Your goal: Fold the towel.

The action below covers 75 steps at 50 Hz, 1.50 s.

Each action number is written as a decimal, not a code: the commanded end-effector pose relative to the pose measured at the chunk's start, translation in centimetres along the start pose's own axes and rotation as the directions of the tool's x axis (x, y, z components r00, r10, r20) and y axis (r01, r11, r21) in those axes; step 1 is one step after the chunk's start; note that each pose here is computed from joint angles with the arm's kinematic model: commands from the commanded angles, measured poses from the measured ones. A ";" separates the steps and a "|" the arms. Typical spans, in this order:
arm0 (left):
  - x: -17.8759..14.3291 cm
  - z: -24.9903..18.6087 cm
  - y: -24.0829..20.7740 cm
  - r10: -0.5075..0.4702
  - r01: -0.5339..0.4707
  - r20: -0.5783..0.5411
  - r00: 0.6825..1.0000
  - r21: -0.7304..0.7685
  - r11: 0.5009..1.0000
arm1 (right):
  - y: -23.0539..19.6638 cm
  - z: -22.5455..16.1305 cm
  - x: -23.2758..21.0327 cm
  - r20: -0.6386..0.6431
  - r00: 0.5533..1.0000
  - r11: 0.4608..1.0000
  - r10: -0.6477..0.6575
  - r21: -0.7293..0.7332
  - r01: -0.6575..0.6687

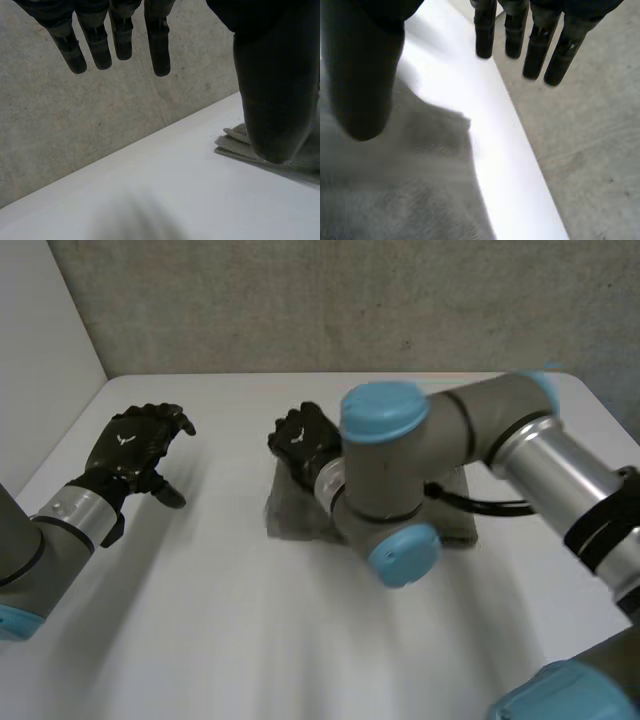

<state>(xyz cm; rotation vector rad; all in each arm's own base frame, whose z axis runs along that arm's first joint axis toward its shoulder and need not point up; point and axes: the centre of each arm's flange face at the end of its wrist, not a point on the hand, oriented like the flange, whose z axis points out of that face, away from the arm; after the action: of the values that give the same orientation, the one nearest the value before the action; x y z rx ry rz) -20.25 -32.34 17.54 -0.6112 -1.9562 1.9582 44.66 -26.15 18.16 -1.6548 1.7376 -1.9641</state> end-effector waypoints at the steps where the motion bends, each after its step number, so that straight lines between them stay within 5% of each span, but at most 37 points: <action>1: 0.2 0.0 0.0 0.002 -0.002 -0.008 1.000 0.001 1.000 | 3.7 -0.4 2.6 -0.072 0.997 0.983 0.016 -0.181 -0.029; 7: 0.7 0.0 0.0 0.003 -0.003 -0.020 1.000 0.000 1.000 | 6.3 -2.4 6.0 -0.101 0.987 0.947 0.123 -0.285 -0.147; 12: 1.6 -0.1 0.0 0.004 -0.004 -0.043 0.999 0.001 1.000 | 9.8 -5.7 9.5 -0.142 0.924 0.881 0.355 -0.279 -0.381; 20: 1.9 -0.2 0.3 0.001 -0.001 -0.048 0.999 -0.007 1.000 | 14.6 -8.8 10.3 -0.189 0.865 0.822 0.464 -0.271 -0.500; 60: 3.2 -0.4 -0.4 0.003 -0.002 -0.081 0.997 0.008 1.000 | 19.1 -10.1 9.4 -0.216 0.849 0.778 0.483 -0.338 -0.529; 68: 2.9 -0.5 -2.0 0.022 -0.018 -0.073 0.997 0.055 0.998 | 20.2 -11.8 14.0 -0.259 0.888 0.821 0.381 -0.347 -0.453; 75: 2.8 0.0 -6.1 0.034 -0.022 -0.071 0.997 0.172 0.985 | 14.0 -10.3 17.6 -0.229 0.928 0.903 0.294 -0.253 -0.348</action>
<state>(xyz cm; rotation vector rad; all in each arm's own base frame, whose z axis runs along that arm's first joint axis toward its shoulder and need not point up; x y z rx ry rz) -22.76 -30.54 20.41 -0.6795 -1.8214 1.9971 19.28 -34.84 16.49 -1.0788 2.4151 -1.7211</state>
